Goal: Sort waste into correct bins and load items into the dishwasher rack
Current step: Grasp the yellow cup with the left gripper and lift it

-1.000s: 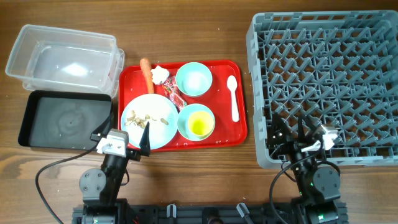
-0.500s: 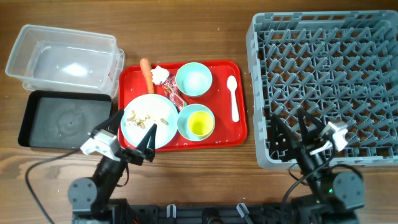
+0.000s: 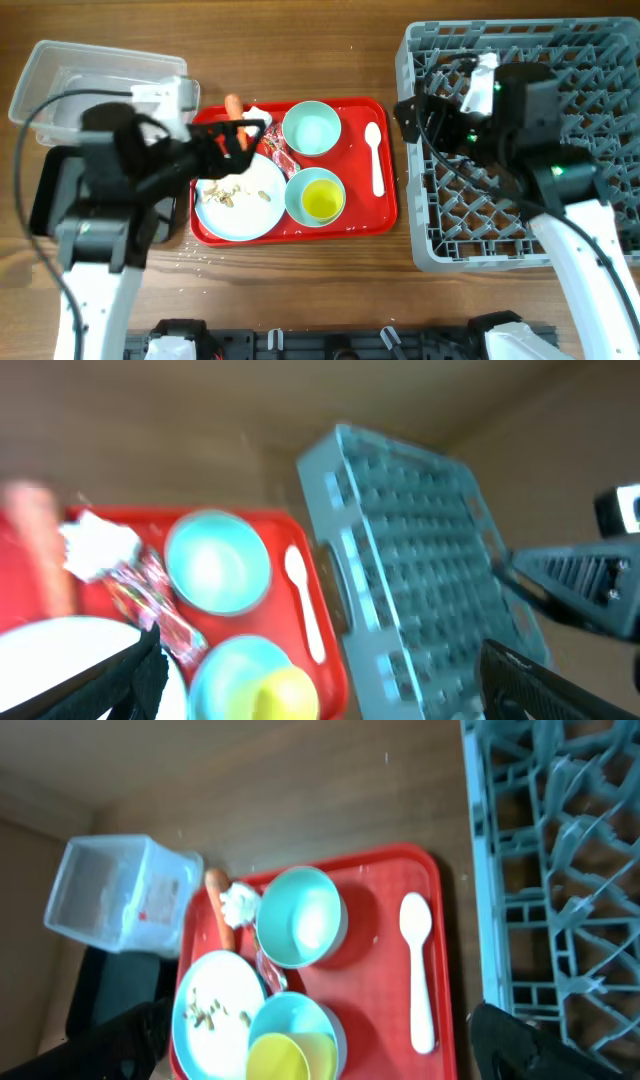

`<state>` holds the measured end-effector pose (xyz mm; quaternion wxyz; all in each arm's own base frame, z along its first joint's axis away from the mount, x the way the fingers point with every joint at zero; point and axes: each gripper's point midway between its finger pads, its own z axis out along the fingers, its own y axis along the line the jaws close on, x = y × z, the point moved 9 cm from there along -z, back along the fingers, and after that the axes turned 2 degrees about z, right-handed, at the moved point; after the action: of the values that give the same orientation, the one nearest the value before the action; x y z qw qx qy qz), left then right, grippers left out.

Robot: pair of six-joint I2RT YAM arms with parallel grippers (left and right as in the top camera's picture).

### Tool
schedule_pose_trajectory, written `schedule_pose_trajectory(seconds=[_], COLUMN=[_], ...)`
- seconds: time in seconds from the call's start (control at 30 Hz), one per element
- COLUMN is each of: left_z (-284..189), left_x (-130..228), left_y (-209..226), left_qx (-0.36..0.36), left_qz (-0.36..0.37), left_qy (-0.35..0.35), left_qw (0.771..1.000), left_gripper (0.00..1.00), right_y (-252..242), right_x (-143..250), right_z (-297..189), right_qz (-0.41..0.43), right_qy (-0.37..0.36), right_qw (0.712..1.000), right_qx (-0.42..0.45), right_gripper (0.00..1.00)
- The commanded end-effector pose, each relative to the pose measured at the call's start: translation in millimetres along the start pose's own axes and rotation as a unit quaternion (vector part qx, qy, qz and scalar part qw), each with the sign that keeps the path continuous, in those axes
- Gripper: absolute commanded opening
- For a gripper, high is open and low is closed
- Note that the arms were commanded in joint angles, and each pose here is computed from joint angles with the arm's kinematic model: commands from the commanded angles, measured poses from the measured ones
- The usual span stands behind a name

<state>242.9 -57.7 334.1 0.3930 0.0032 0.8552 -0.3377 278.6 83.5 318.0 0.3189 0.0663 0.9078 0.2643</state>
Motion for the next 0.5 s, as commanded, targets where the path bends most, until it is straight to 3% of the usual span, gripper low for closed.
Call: schedule_pose_trajectory(seconds=[0.0,0.13,0.23,0.3,0.4,0.47], left_z=[41.8,82.1,118.1,138.9,158.6,166.4], left_x=[21.9,52.2,78.9,99.0,117.1,124.5], left_y=[-1.7,13.9,16.1,16.0,8.7,7.4], left_qx=[-0.032,-0.176,-0.186,-0.187,-0.176,-0.180], left_qz=[-0.011,0.022,0.030,0.039,0.060,0.075], left_qy=[0.091,0.157,0.226,0.270,0.294,0.301], left_qw=[0.995,0.971,0.956,0.944,0.937,0.933], left_gripper=[1.00,0.77,0.64,0.62,0.61,0.54], right_y=[-3.6,-5.3,-6.0,-6.1,-6.1,-5.9], right_x=[-3.9,-4.3,-3.0,-3.1,-3.2,-3.5], right_z=[2.2,2.0,2.1,2.3,2.3,2.4], right_qz=[-0.009,-0.010,-0.008,-0.008,-0.008,-0.008], right_qy=[0.000,-0.004,0.000,0.000,0.000,-0.001], right_qw=[1.000,0.999,0.999,0.999,0.999,0.999], right_qx=[0.025,0.035,0.037,0.037,0.037,0.037], right_gripper=[1.00,1.00,1.00,1.00,1.00,1.00])
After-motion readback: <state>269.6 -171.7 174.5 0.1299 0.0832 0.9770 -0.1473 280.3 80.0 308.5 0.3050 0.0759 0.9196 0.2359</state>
